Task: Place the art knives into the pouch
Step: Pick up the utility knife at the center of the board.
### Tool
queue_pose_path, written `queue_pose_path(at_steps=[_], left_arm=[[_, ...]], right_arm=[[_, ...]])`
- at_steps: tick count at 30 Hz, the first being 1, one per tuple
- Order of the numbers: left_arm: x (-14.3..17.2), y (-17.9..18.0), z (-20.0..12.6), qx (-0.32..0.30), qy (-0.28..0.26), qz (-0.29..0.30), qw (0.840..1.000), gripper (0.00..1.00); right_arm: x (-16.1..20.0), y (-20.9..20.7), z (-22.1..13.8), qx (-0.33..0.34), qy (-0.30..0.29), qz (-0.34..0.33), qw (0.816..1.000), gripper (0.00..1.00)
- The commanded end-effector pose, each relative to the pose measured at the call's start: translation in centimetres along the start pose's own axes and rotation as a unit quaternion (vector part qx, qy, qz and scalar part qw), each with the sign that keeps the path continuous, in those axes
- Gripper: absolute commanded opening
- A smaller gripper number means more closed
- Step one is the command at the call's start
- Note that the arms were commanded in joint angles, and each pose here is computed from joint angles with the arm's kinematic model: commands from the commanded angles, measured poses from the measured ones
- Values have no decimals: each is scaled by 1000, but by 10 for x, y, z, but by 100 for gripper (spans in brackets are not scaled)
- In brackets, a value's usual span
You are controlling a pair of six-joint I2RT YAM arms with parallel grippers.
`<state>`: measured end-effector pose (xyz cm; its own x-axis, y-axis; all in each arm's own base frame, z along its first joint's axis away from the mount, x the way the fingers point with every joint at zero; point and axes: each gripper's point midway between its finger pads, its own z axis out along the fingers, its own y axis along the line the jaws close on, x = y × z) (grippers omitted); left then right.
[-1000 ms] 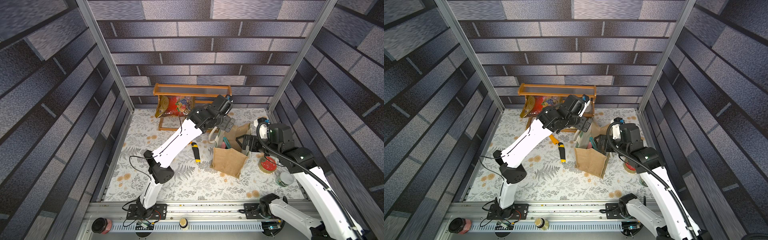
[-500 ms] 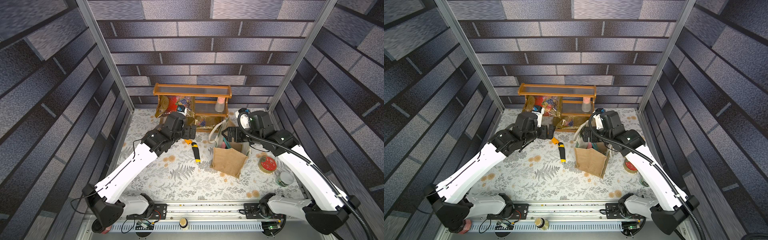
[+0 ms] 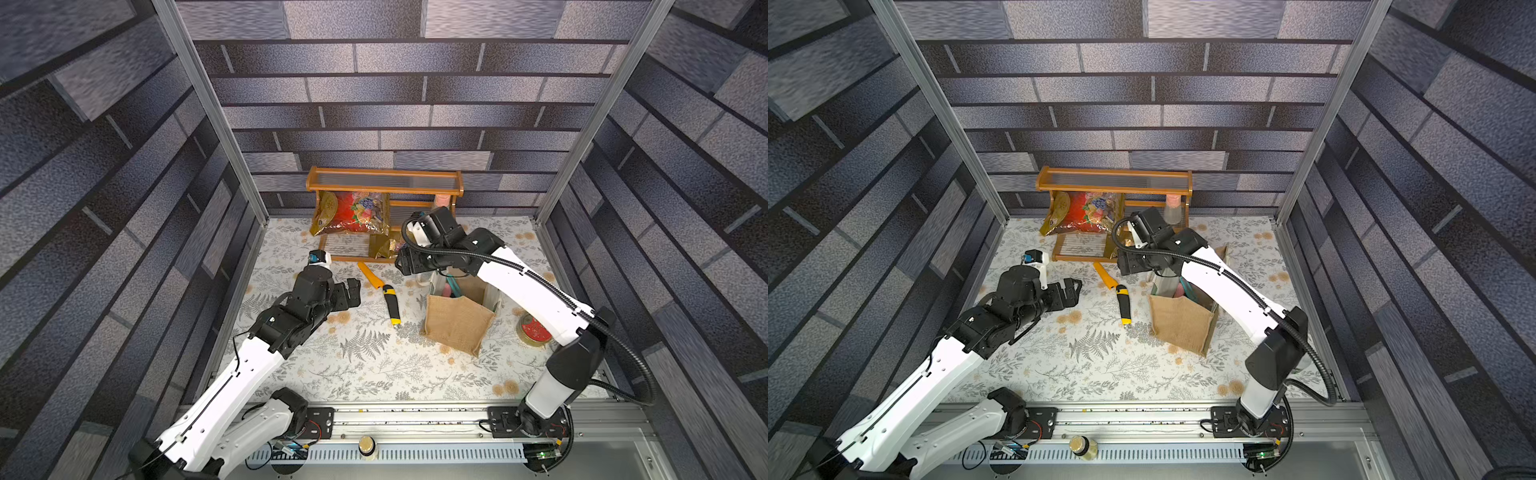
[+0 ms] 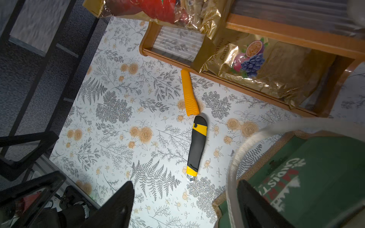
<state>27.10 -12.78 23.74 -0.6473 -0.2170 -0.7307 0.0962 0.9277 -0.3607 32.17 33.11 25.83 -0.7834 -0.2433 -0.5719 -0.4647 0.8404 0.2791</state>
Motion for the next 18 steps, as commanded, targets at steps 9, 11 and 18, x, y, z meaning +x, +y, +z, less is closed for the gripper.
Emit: queue_pose_path(at_steps=[9, 11, 18], left_arm=[[21, 14, 1, 11, 13, -29, 999, 100], [23, 16, 1, 9, 14, -32, 999, 100], [27, 25, 2, 1, 15, -31, 999, 100]], right_arm=[[29, 18, 83, 23, 80, 5, 997, 72], [34, 17, 96, 29, 87, 13, 996, 70], [56, -4, 144, 74, 113, 26, 990, 67]])
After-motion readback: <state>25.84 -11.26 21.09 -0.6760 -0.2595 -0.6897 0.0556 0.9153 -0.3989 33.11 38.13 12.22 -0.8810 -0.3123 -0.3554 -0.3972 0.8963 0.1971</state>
